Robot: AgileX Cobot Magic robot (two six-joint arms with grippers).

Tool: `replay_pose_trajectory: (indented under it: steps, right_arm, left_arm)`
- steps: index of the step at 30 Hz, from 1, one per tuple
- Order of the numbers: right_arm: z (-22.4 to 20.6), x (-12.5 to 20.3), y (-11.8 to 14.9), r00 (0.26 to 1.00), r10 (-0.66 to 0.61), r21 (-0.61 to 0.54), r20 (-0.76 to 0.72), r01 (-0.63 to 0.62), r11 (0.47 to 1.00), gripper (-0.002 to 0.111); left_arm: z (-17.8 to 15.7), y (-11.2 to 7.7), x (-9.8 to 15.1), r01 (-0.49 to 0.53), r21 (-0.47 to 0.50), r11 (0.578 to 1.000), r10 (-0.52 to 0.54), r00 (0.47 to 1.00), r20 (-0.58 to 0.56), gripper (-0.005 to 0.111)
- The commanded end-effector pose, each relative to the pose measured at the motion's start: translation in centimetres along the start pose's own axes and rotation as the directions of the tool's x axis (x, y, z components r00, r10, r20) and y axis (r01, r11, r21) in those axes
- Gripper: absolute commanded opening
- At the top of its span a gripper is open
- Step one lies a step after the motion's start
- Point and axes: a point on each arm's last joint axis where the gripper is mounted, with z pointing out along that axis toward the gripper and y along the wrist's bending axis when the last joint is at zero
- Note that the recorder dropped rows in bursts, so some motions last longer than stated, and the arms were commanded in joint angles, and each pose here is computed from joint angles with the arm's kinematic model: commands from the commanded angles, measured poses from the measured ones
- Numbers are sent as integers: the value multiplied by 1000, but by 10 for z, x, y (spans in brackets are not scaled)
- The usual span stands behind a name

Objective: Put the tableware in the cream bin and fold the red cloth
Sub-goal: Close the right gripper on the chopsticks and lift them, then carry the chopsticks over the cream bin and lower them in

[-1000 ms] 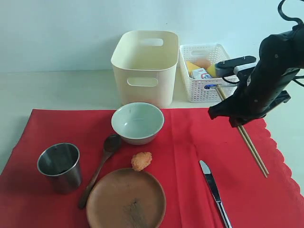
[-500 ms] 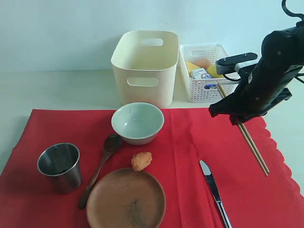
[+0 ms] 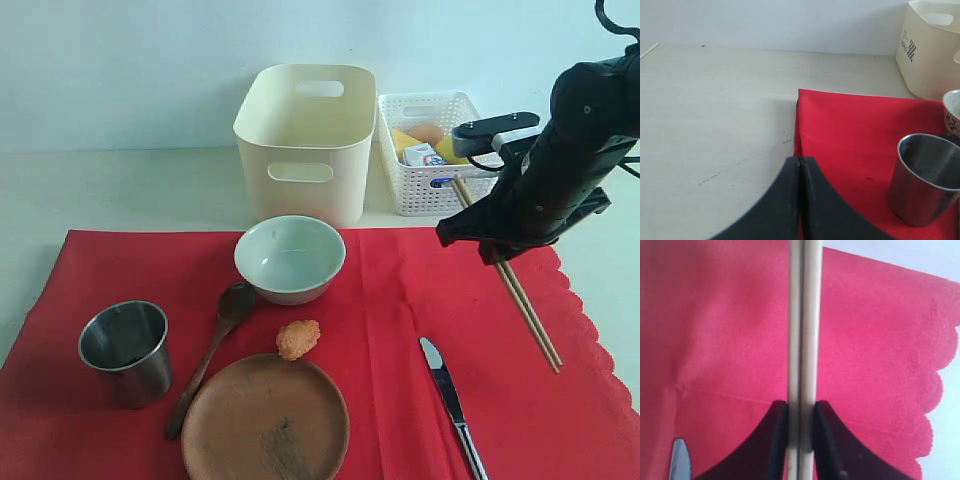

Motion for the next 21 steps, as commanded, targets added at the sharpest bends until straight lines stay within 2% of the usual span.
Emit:
replay_pose_trajectory:
  steps: [1, 6, 14, 17, 21]
  right_arm:
    - [-3, 0, -1, 1000, -5, 0, 10, 5, 1000, 0]
    - [-3, -1, 1, 1000, 2, -17, 27, -1, 1000, 0]
    - [-10, -12, 17, 987, -26, -189, 158, 56, 980, 0]
    - [-16, -19, 25, 973, -30, -276, 229, 94, 957, 0]
    - [-32, -35, 39, 936, -40, -400, 350, 188, 897, 0]
  left_arm:
    - [0, 0, 0, 10, 2, 1000, -10, 1000, 15, 0]
    - [0, 0, 0, 10, 2, 1000, -10, 1000, 15, 0]
    - [0, 0, 0, 10, 2, 1000, -10, 1000, 15, 0]
    - [0, 0, 0, 10, 2, 1000, -10, 1000, 15, 0]
    - [0, 0, 0, 10, 2, 1000, -10, 1000, 15, 0]
